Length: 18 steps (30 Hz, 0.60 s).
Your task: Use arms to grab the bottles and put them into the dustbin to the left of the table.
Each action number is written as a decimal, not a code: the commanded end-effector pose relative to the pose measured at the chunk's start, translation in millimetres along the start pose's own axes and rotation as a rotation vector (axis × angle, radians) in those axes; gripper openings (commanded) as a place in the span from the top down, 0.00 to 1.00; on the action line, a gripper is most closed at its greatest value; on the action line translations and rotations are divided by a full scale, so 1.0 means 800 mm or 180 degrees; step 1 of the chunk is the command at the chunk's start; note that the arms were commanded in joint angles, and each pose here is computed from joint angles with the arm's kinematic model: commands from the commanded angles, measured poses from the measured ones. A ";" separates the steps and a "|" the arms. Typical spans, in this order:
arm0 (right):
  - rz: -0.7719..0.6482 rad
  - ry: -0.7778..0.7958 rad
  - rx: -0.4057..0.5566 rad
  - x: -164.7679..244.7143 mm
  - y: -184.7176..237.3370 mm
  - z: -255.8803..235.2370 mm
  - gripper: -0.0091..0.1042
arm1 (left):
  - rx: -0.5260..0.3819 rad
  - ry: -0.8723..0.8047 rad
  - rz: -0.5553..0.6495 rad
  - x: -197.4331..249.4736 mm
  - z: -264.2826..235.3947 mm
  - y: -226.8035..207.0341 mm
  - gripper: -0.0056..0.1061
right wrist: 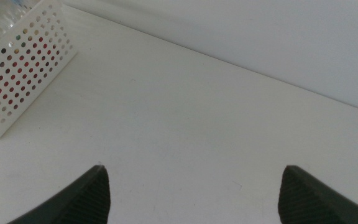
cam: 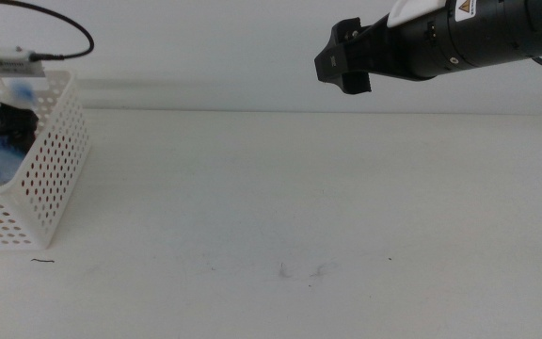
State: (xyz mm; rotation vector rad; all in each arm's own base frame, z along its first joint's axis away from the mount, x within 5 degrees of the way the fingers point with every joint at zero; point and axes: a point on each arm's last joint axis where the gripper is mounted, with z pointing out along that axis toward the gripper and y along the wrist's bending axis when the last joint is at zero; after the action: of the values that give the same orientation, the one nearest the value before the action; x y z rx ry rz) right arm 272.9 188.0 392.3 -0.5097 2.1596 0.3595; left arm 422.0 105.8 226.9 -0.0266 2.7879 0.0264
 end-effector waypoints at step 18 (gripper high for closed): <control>-0.0038 -0.0019 0.0019 0.000 -0.001 -0.002 0.19 | 0.0495 -0.1583 0.0538 0.089 -0.283 -0.142 0.11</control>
State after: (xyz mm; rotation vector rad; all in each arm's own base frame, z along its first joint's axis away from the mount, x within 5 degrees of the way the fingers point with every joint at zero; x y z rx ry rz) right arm 272.9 188.0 392.3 -0.5097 2.1596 0.3595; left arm 300.5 -1.3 401.7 0.1795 2.3597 -0.1054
